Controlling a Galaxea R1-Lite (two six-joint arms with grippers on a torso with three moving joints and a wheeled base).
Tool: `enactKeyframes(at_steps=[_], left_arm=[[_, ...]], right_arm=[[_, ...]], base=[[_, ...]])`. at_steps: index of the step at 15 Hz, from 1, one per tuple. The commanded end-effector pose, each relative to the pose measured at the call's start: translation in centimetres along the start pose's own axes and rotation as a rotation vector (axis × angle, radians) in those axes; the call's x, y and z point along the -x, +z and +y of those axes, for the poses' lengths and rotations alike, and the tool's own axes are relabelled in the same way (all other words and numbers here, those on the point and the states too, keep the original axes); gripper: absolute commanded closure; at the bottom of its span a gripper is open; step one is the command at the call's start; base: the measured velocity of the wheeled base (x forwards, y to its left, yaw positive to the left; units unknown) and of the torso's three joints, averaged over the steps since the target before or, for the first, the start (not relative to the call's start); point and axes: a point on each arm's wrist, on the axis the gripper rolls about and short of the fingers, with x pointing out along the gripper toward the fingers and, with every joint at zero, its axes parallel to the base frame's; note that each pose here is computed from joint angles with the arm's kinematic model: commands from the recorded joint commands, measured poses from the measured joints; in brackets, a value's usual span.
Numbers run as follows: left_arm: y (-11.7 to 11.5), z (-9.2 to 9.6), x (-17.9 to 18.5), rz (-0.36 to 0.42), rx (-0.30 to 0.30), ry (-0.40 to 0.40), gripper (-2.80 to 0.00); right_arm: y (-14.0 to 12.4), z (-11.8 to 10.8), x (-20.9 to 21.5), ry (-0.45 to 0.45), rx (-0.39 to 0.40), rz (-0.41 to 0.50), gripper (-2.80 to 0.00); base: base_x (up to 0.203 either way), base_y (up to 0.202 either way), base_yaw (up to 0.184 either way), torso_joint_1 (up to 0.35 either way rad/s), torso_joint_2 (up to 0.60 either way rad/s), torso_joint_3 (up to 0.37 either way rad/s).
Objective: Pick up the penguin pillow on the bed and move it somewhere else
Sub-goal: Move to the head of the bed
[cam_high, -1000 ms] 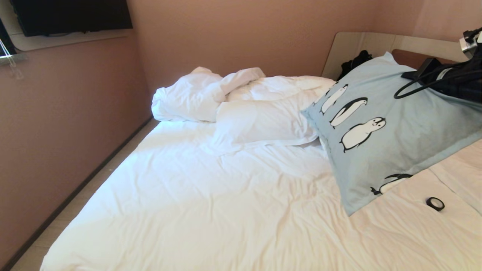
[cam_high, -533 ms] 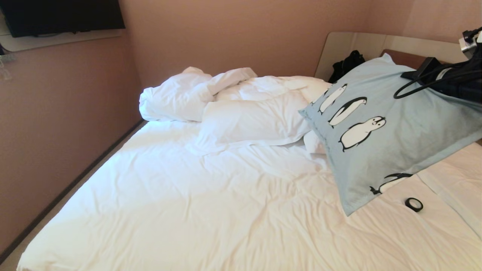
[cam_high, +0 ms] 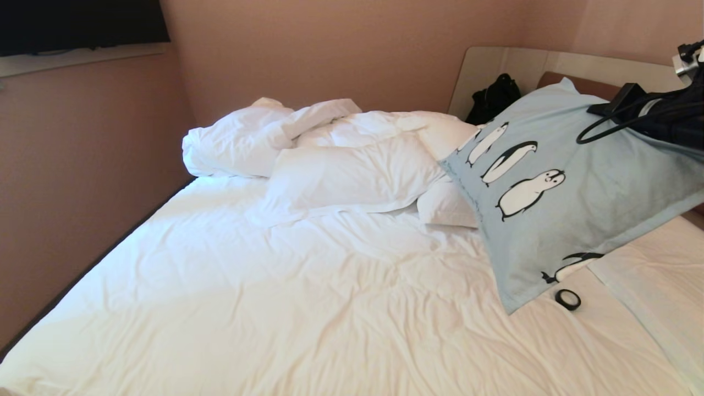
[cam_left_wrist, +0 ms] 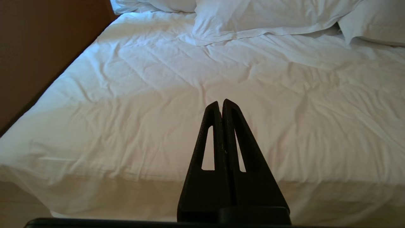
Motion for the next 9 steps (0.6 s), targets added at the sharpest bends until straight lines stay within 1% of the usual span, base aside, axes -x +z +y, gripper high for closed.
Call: enactKeyframes(at_steps=[1,9], left_arm=[[-0.05,0.0,-0.01,0.002,0.0,0.0,0.0],[-0.05,0.0,-0.01,0.002,0.0,0.0,0.0]], right_arm=[[0.04,-0.01,0.03,0.002,-0.002,-0.001,0.0],[-0.12,-0.08,-0.13,0.001,-0.003,0.003,0.0]], base=[[0.0,-0.189,0.001,0.002,0.0,0.002],[0.0,-0.192,0.001,0.003,0.0,0.001]])
